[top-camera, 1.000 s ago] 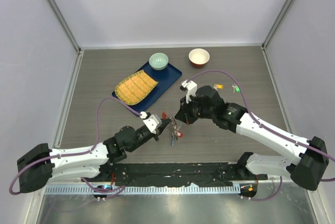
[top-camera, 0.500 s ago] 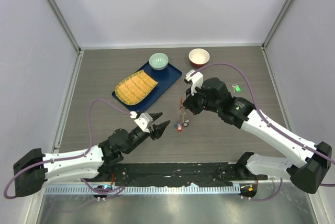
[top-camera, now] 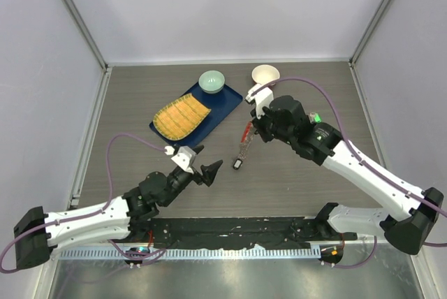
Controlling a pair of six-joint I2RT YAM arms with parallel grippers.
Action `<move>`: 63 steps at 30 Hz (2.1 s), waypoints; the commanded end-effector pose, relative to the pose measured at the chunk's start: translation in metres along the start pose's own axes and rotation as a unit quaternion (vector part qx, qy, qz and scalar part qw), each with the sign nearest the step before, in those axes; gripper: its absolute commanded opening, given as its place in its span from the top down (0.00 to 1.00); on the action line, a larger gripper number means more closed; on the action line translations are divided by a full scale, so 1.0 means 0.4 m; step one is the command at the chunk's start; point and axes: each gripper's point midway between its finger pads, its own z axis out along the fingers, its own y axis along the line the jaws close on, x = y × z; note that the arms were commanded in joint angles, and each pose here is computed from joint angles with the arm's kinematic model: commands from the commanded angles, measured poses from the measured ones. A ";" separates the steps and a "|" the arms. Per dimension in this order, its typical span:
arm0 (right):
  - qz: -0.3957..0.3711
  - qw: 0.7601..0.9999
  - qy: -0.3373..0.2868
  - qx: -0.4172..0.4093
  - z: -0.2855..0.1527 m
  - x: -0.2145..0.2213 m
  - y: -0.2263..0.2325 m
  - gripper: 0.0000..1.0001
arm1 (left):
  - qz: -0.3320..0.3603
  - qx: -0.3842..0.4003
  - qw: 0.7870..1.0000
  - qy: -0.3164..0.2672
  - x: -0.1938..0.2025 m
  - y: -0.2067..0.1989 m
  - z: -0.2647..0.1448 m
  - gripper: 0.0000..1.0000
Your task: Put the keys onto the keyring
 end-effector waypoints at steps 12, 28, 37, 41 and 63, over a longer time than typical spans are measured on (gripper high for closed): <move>0.044 0.990 -0.043 0.128 0.058 -0.085 -0.210 0.99 | -0.039 -0.203 0.975 0.081 -0.015 0.157 -0.059 0.01; 0.245 0.946 0.124 -0.170 0.210 0.318 0.166 0.99 | -0.070 -0.246 0.965 0.058 -0.081 0.215 -0.139 0.00; 0.232 0.947 0.220 -0.026 0.169 0.492 0.076 0.97 | -0.067 -0.260 0.961 0.072 -0.054 0.225 -0.147 0.00; 0.227 0.944 0.237 0.018 0.158 0.529 0.044 0.88 | -0.059 -0.266 0.958 0.088 -0.027 0.223 -0.122 0.00; 0.269 0.899 -0.054 0.341 -0.097 0.248 -0.330 0.01 | -0.374 -0.358 0.846 0.126 0.144 0.416 -0.091 0.00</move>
